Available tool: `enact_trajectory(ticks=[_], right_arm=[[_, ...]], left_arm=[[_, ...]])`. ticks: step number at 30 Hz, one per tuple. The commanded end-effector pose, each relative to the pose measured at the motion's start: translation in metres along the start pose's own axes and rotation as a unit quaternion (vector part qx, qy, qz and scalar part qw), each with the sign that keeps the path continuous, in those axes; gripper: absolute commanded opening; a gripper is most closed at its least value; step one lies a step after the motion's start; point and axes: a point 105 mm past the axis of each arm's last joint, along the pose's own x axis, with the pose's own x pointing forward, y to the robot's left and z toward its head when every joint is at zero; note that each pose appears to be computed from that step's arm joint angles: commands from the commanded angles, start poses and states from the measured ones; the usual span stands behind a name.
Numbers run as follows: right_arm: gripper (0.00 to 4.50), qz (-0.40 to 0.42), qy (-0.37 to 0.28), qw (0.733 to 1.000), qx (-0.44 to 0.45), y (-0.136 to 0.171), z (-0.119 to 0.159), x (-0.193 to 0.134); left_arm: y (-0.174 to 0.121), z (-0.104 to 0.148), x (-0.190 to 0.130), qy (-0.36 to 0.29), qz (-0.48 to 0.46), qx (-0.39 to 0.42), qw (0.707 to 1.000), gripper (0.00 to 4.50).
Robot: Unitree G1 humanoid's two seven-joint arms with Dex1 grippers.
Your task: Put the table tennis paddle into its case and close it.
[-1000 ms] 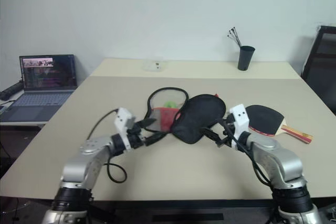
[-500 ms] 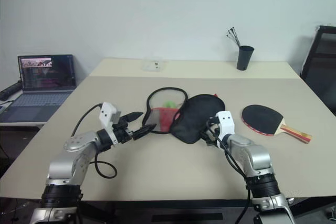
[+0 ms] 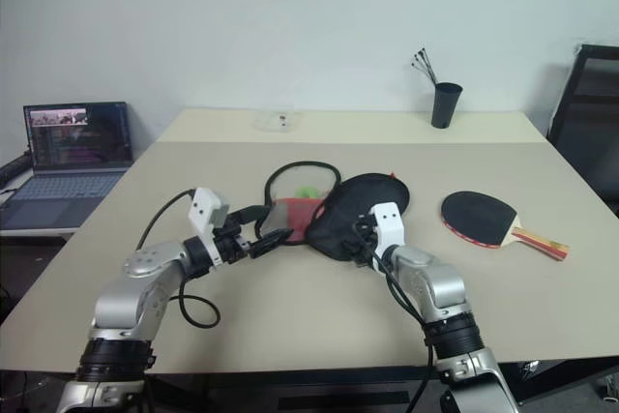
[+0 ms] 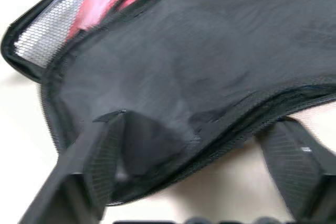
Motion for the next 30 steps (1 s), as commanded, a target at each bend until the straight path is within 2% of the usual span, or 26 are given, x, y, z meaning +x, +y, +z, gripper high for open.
enact_trajectory(ticks=[1,7,8,15,30], right_arm=[[2.42,-0.002,-0.023,1.000,0.000,-0.002,0.013,-0.004],[0.24,-0.007,0.005,0.998,0.059,-0.018,0.003,-0.019],[0.01,-0.001,0.013,0.998,0.062,-0.021,0.000,-0.023],[0.01,0.018,0.052,0.997,0.047,-0.040,-0.005,-0.051],[0.01,-0.033,0.090,0.995,-0.024,-0.103,0.012,-0.084]], left_arm=[[-0.007,0.023,-0.001,-0.034,-0.019,0.032,0.999,4.50],[-0.019,0.025,0.003,-0.034,-0.048,0.040,0.998,4.50],[-0.022,0.025,0.005,-0.034,-0.054,0.042,0.997,4.50],[-0.032,0.023,0.016,-0.031,-0.087,0.056,0.994,4.50],[-0.042,0.021,0.036,-0.040,-0.114,0.069,0.990,4.50]])
